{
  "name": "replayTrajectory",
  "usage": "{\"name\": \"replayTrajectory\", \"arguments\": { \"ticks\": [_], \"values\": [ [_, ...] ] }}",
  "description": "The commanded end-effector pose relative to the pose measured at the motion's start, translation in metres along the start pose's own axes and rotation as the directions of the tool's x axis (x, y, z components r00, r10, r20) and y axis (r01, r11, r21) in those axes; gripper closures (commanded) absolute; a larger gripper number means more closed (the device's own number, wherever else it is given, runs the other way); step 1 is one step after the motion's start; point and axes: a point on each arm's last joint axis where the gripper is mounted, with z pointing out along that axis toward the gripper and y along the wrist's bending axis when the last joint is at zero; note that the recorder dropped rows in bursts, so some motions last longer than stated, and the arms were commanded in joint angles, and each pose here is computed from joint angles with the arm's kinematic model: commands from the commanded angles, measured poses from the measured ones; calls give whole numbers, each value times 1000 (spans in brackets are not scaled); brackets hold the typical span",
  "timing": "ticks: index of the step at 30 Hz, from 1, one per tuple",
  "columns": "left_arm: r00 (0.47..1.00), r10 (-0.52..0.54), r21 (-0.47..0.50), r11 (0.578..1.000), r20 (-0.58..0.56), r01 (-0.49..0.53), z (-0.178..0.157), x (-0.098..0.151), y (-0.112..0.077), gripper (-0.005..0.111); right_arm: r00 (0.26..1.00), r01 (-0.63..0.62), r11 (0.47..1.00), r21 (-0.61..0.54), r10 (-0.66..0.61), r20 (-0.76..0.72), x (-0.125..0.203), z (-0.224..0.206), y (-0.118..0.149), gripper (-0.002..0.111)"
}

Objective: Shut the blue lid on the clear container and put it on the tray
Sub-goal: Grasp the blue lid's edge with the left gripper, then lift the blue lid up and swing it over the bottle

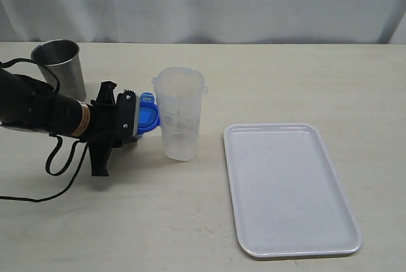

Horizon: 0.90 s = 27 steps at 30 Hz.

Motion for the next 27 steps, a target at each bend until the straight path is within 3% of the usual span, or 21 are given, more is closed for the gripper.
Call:
{"name": "replayTrajectory", "arguments": {
  "ticks": [1,3,11,18,27],
  "values": [
    [1000,-7,21,1000,-29,8,6,5,-5,101,1000,-2,1000,2,2,0,1,0,0,104],
    [999,-9,19,1000,-50,10,6,7,-5,107,1000,-2,1000,2,2,0,1,0,0,104],
    [996,-70,-40,997,-61,68,-6,3,5,107,1000,-2,1000,2,2,0,1,0,0,104],
    [973,-233,-157,961,-1,230,-32,-9,26,107,1000,-2,1000,2,2,0,1,0,0,104],
    [944,-329,-184,927,21,327,-40,-12,30,107,1000,-2,1000,2,2,0,1,0,0,104]
  ]
}}
